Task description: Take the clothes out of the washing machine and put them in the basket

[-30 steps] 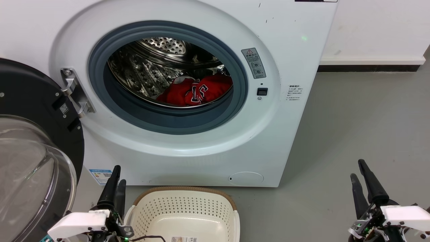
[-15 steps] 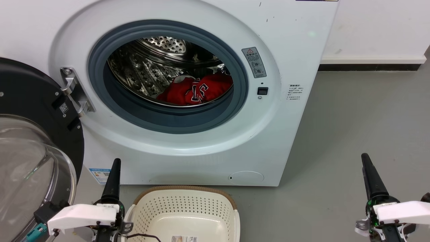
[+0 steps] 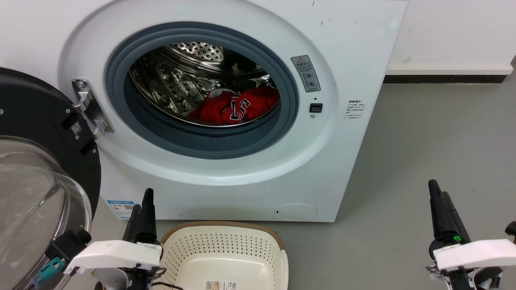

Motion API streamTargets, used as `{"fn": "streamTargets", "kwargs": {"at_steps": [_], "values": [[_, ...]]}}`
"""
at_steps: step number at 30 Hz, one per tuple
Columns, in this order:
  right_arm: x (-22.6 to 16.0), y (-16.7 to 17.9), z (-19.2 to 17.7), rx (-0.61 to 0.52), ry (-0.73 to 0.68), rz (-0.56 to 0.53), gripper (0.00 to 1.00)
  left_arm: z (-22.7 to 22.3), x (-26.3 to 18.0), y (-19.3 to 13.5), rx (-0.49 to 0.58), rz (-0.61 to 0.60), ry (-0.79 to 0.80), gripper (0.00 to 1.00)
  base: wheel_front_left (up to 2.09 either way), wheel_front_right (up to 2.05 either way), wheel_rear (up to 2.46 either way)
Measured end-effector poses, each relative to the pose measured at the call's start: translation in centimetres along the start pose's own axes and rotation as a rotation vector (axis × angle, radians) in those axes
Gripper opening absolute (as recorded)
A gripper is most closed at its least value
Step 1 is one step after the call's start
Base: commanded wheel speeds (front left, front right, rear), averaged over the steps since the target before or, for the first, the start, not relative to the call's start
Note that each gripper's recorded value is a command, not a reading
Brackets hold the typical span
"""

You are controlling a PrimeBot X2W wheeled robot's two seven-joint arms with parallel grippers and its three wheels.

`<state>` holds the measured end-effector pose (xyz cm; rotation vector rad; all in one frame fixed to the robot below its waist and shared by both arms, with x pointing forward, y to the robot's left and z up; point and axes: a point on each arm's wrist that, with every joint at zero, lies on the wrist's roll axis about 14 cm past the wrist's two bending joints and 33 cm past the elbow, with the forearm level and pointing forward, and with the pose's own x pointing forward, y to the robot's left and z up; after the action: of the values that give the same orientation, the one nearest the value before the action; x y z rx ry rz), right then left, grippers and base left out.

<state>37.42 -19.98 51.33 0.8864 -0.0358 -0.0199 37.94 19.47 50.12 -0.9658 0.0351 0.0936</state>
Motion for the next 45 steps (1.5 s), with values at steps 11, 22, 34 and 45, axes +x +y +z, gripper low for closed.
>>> {"fn": "streamTargets", "kwargs": {"at_steps": [11,22,34,45], "values": [[-0.4,0.7,0.2,-0.201,-0.018,0.029,1.00,0.1,-0.3,-0.4,0.190,-0.003,-0.029,1.00,0.00,0.00,0.00],[-0.6,1.6,0.4,-0.369,-0.037,0.061,1.00,0.3,-0.6,-0.8,0.345,-0.013,-0.065,1.00,0.00,0.00,0.00],[-1.0,2.3,0.8,-0.516,-0.067,0.091,1.00,0.5,-0.8,-1.5,0.489,-0.028,-0.100,1.00,0.00,0.00,0.00],[-1.3,3.1,1.4,-0.636,-0.102,0.119,1.00,0.5,-1.1,-2.0,0.605,-0.042,-0.129,1.00,0.00,0.00,0.00]]}}
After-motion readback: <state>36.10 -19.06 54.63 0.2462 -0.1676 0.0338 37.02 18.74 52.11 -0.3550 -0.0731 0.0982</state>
